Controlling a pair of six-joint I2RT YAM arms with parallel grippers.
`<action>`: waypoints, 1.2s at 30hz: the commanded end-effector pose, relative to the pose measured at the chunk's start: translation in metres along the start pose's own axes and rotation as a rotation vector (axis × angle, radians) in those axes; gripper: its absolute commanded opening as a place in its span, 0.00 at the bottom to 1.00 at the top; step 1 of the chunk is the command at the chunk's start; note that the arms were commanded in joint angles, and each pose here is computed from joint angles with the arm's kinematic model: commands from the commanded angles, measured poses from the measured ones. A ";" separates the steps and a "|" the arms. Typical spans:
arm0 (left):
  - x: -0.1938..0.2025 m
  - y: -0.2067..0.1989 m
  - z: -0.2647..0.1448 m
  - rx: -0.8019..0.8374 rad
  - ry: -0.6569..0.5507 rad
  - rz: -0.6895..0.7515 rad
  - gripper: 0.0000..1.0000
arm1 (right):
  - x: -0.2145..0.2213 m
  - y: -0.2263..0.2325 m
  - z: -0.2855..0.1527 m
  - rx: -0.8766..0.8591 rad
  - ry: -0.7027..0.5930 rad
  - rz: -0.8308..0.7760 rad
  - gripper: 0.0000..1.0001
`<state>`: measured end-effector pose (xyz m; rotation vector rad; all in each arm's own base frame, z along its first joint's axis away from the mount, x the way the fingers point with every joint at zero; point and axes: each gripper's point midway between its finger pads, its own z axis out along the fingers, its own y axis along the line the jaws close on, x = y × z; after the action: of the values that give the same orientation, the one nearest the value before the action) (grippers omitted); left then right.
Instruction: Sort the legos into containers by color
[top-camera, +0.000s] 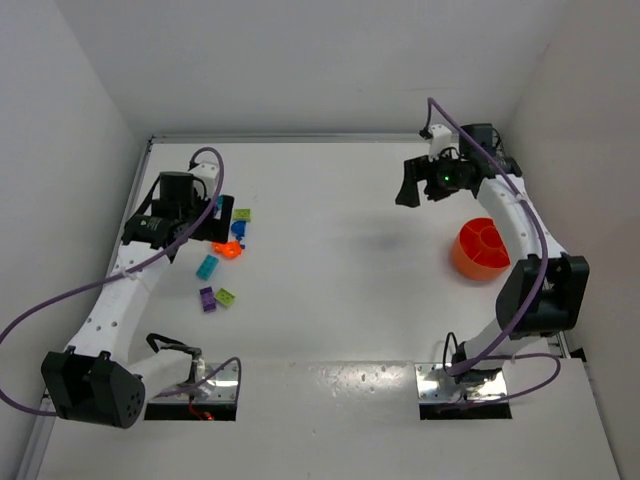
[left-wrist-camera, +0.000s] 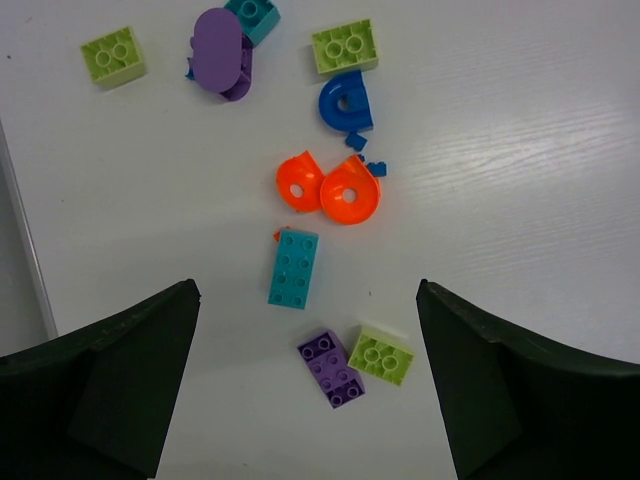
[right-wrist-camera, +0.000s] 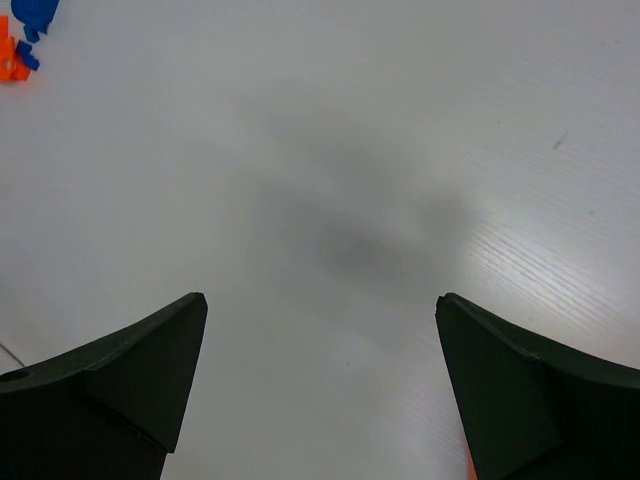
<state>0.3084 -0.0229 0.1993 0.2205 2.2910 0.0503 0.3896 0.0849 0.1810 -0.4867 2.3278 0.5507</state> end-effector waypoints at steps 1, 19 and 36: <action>0.005 0.009 -0.008 -0.011 0.012 0.010 0.96 | -0.029 0.018 0.014 -0.006 -0.064 -0.082 0.96; 0.115 0.041 0.038 -0.070 0.430 0.153 0.64 | -0.020 0.077 0.070 -0.030 0.002 -0.190 0.95; 0.152 0.026 0.094 0.053 0.489 0.208 0.65 | -0.016 0.082 0.070 -0.034 0.011 -0.165 0.95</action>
<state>0.2692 0.0247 0.0282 0.5191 2.8005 0.1786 0.3929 0.1893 0.1412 -0.7093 2.3404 0.5278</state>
